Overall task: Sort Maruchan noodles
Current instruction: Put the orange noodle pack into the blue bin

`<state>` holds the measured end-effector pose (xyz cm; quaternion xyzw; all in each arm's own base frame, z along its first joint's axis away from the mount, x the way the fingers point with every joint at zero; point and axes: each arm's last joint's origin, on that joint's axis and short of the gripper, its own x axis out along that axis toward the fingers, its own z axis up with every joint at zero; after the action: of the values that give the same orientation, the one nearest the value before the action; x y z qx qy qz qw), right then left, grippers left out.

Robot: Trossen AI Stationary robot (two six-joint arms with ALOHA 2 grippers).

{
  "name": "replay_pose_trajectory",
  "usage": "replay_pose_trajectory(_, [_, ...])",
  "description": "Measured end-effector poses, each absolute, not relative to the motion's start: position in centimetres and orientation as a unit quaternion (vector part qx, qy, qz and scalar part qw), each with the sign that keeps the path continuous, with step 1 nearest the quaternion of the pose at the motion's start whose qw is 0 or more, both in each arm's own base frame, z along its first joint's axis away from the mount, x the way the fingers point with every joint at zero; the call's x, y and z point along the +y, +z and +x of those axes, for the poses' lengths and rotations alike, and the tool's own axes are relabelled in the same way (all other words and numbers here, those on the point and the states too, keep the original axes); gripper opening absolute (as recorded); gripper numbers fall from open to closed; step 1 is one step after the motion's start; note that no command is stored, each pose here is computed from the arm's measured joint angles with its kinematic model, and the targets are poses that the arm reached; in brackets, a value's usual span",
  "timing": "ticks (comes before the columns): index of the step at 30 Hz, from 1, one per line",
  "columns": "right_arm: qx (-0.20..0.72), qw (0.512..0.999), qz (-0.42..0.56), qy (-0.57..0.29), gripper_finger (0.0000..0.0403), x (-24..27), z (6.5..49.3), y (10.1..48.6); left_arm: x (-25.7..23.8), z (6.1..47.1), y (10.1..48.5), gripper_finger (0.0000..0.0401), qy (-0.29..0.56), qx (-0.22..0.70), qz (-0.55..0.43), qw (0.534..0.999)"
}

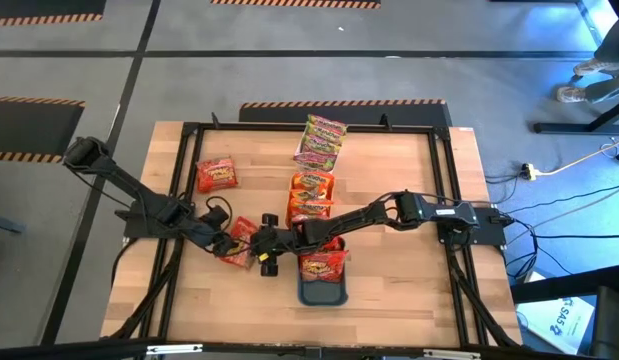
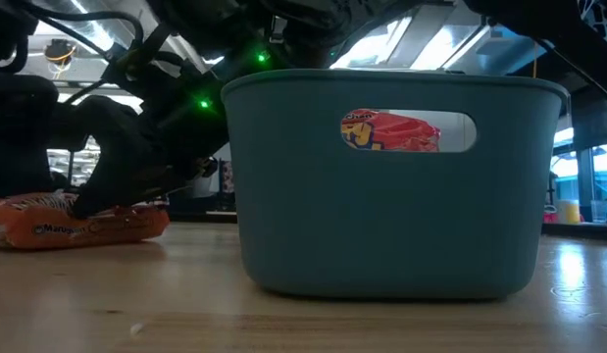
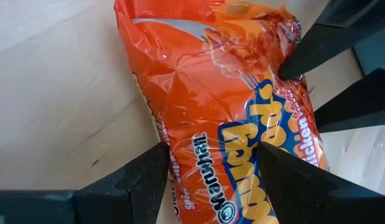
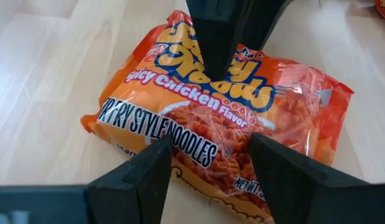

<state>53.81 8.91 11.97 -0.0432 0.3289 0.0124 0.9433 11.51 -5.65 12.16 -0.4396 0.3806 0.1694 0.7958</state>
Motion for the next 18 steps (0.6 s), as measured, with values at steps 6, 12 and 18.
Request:
replay_pose_trajectory(6, [0.328, 0.943, -0.044, 0.019, 0.0215, 9.0, 53.8, 12.0, -5.9, 11.7, 12.9, 0.0215, 0.128, 0.377, -0.427, 0.812])
replay_pose_trajectory(12, [0.328, 0.943, -0.057, 0.024, 0.0215, 9.6, 53.7, 12.0, -6.0, 11.8, 13.2, 0.0179, 0.106, 0.38, -0.42, 0.817])
replay_pose_trajectory(18, [0.318, 0.942, -0.102, 0.032, 0.0215, 11.0, 53.5, 12.2, -6.0, 11.8, 13.4, 0.0143, 0.094, 0.382, -0.407, 0.825])
